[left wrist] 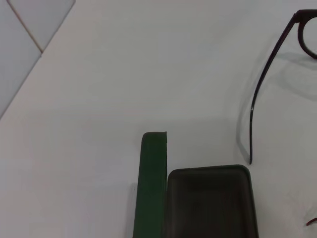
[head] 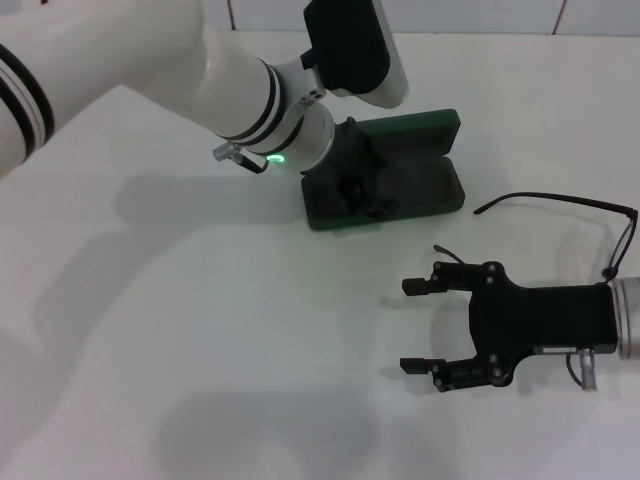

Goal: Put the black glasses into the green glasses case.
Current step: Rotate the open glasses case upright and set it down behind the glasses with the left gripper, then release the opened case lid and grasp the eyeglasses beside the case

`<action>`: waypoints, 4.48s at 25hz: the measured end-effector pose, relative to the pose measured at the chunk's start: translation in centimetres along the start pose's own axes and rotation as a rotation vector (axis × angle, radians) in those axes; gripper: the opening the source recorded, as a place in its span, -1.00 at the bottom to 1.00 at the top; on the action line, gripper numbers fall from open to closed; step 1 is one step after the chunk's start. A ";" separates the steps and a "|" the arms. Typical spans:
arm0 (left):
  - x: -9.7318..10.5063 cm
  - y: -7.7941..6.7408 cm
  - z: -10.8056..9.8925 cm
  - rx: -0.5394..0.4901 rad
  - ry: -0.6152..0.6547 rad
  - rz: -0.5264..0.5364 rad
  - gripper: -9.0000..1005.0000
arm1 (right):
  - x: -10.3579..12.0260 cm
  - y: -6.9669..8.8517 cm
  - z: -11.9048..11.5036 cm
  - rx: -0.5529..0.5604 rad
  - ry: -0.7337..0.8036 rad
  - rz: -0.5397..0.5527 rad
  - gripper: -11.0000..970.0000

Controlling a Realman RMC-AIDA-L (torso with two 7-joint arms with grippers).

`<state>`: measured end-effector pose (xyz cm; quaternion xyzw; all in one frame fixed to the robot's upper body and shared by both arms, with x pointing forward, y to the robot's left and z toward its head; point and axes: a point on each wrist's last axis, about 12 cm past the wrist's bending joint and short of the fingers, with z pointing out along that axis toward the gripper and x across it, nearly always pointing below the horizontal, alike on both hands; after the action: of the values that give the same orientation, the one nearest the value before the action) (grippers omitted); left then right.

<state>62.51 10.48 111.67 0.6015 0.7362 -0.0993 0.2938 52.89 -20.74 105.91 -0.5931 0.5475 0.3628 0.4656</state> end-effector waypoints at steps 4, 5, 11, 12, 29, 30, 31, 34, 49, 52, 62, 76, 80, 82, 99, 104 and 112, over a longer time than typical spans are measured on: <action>0.1 0.0 0.0 0.001 -0.001 0.001 0.11 | 0.0 0.0 0.0 0.000 0.000 0.001 0.62; 0.1 -0.1 0.0 0.000 -0.002 0.002 0.11 | 0.0 0.0 0.0 0.000 0.000 0.001 0.62; 0.7 -0.9 -0.7 -0.006 -0.028 0.068 0.11 | 0.0 0.0 0.0 0.000 -0.001 0.000 0.62; 0.8 -1.1 -0.8 0.002 -0.031 0.079 0.11 | 0.0 0.0 0.0 -0.002 0.000 -0.002 0.62; 4.1 -1.0 -8.4 0.129 -0.598 -0.093 0.11 | -0.6 -0.8 0.2 0.017 -0.019 -0.013 0.62; 5.4 -0.8 -9.0 0.090 -0.677 -0.145 0.11 | -0.9 -0.9 0.2 0.013 -0.025 -0.020 0.62; 6.4 -0.6 -9.4 0.052 -0.746 -0.180 0.11 | -1.1 -1.0 0.2 0.010 -0.030 -0.026 0.62; 10.9 -1.0 -9.9 -0.101 -0.944 -0.325 0.11 | -2.1 -2.0 -0.6 0.018 -0.042 -0.034 0.62; 17.9 -5.8 -7.7 -0.414 -1.092 -0.542 0.11 | -12.9 -8.5 -3.7 -0.156 0.588 -0.120 0.62; 18.0 -6.2 -7.4 -0.425 -1.111 -0.580 0.11 | -15.2 -8.7 -4.3 -0.148 0.742 -0.152 0.62; 18.3 -6.9 -6.7 -0.434 -1.102 -0.620 0.11 | -16.3 -7.9 -3.6 -0.275 1.134 -0.180 0.59; 17.8 -6.3 -5.9 -0.456 -1.091 -0.655 0.11 | -14.6 -7.9 -0.7 -0.286 1.300 -0.418 0.56; 17.8 -6.3 -5.9 -0.457 -1.091 -0.657 0.11 | -13.7 -7.4 0.3 -0.323 1.306 -0.476 0.55; 17.9 -6.3 -5.9 -0.458 -1.091 -0.658 0.11 | -13.2 -7.1 0.7 -0.349 1.312 -0.492 0.55; 17.9 -6.3 -5.7 -0.460 -1.070 -0.666 0.10 | -9.1 -6.9 3.0 -0.395 1.327 -0.554 0.55; 18.1 -6.5 -5.6 -0.456 -1.065 -0.674 0.11 | -8.9 -6.5 3.5 -0.403 1.314 -0.572 0.40; 18.1 -6.5 -5.5 -0.450 -1.056 -0.673 0.11 | -9.1 -6.5 3.5 -0.379 1.322 -0.550 0.05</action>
<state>52.76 26.49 104.76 0.1332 0.6439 -0.3107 0.6864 58.38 -14.82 114.40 -0.8739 0.4732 -0.1115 0.0027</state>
